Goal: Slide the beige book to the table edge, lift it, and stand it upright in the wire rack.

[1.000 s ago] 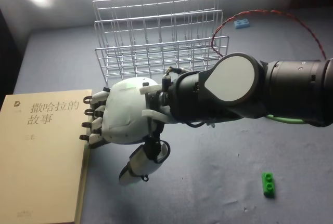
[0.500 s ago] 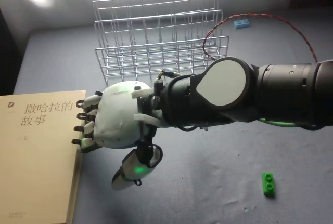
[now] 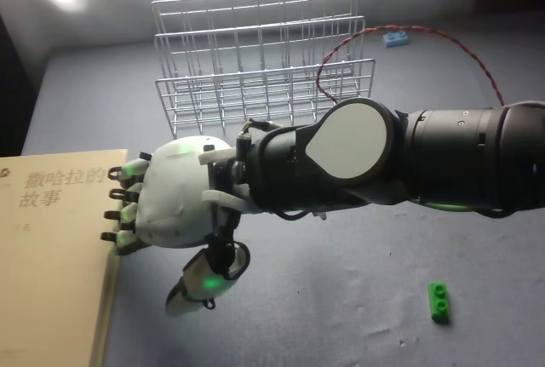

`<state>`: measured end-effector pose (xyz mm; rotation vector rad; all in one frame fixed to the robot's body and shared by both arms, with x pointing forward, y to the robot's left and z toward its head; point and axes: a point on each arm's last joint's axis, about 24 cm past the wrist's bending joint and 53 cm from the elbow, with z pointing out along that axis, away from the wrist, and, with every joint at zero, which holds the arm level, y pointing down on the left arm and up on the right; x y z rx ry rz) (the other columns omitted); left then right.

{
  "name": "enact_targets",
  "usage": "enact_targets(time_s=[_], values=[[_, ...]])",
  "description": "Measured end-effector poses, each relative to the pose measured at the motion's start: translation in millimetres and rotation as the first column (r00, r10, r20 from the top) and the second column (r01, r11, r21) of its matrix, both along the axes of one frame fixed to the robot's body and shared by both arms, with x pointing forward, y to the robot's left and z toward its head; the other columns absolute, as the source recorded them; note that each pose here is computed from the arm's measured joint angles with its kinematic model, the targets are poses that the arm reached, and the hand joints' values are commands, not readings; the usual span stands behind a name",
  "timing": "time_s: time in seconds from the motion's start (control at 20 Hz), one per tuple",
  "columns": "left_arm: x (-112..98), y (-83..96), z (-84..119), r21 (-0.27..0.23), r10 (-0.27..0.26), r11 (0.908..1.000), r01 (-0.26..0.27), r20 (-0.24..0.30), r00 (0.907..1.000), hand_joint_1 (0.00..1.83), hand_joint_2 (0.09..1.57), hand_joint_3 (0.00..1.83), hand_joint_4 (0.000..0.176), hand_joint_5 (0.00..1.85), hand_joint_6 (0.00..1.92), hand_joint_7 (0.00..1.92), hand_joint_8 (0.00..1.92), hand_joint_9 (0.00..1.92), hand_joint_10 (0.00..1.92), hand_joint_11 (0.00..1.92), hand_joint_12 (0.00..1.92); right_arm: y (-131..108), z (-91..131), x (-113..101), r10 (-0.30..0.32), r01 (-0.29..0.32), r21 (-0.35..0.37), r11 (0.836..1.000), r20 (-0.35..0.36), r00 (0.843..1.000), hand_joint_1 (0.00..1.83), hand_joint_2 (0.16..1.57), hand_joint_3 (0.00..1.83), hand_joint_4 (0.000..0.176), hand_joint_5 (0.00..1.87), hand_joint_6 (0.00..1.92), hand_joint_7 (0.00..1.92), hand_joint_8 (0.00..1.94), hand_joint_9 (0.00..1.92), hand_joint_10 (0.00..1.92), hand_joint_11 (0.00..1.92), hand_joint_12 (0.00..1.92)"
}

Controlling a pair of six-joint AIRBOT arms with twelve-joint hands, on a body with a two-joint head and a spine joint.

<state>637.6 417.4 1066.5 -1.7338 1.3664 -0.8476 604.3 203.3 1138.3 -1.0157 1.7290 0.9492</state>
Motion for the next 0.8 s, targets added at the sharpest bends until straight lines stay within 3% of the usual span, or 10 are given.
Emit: enact_targets(time_s=[0.8], values=[[-0.7, -0.6, 0.2, 0.008, -0.008, 0.9999, 0.008, -0.002, 1.0, 0.69, 0.99, 0.0, 0.0, 0.25, 0.0, 0.27, 0.0, 0.27, 0.0, 0.0, 0.71, 6.4, 4.7, -0.2, -0.008, 0.007, 0.014, 1.0, 0.01, 1.0, 0.2, 1.15, 0.0, 0.0, 0.29, 0.0, 0.3, 0.0, 0.29, 0.0, 0.0, 0.82]])
